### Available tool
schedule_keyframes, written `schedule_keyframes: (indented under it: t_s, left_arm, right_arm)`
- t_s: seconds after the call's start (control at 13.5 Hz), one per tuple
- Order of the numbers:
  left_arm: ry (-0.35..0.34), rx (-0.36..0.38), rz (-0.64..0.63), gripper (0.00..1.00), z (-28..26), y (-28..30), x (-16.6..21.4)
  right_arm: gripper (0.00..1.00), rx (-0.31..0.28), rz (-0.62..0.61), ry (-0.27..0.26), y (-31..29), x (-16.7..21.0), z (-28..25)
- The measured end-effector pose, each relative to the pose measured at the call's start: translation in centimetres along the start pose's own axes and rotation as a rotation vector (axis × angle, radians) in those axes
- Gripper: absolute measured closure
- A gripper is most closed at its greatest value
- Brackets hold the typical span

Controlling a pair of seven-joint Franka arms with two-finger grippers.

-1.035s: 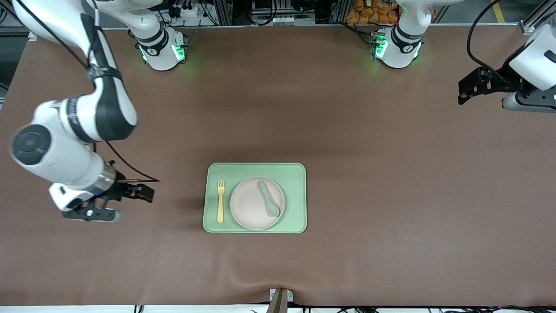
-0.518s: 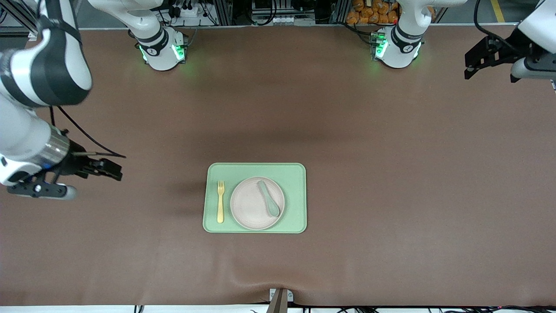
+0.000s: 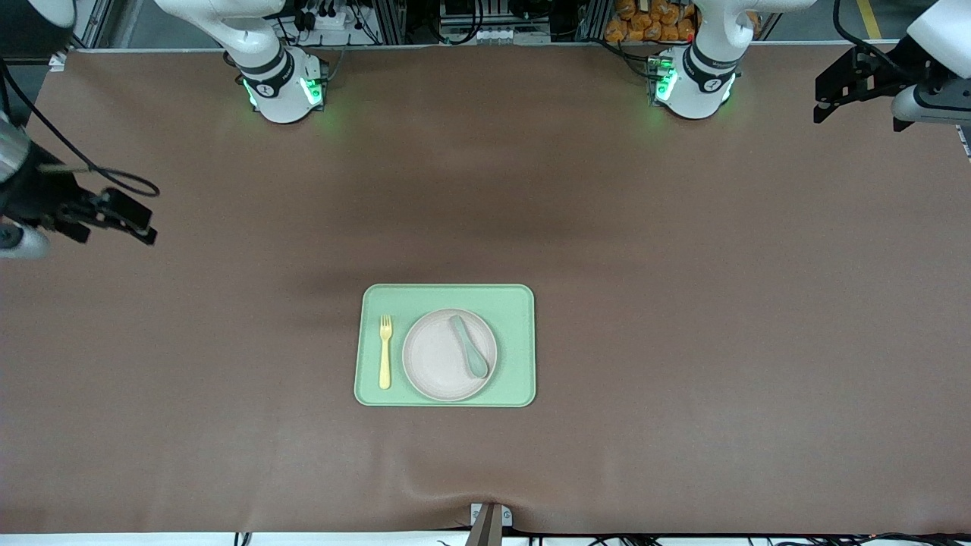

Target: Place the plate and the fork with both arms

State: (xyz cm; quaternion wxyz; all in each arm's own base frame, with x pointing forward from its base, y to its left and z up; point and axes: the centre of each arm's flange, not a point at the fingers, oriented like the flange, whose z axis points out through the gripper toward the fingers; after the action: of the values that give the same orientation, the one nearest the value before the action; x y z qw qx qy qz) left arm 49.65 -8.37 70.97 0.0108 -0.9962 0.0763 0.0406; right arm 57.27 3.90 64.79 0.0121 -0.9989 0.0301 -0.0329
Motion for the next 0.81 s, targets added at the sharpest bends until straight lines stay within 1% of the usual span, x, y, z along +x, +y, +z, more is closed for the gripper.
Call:
schedule_keyframes:
  t_s: [0.15, 0.3, 0.44, 0.67, 0.81]
  left_arm:
    - [0.003, -0.011, -0.009, 0.0, -0.4, -0.4, -0.5]
    - [0.008, -0.028, -0.011, 0.0, -0.8, -0.6, -0.9]
    - [0.008, -0.03, -0.013, 0.0, -0.8, -0.7, -1.0]
    - [0.005, -0.03, -0.016, 0.0, -0.7, -0.9, -1.0]
    - [-0.001, -0.03, -0.017, 0.0, -0.5, -0.9, -0.9]
  right_arm:
    - [0.0, -0.001, 0.001, 0.028, 0.4, -2.1, -2.6]
    - [0.0, -0.002, -0.002, 0.042, 0.5, -4.0, -4.5]
    - [0.0, -0.005, -0.007, 0.026, 0.7, -4.8, -4.1]
    - [0.0, -0.012, -0.009, -0.023, 1.0, -3.8, -0.4]
    - [0.0, -0.017, -0.022, -0.03, 1.3, -2.9, 0.6]
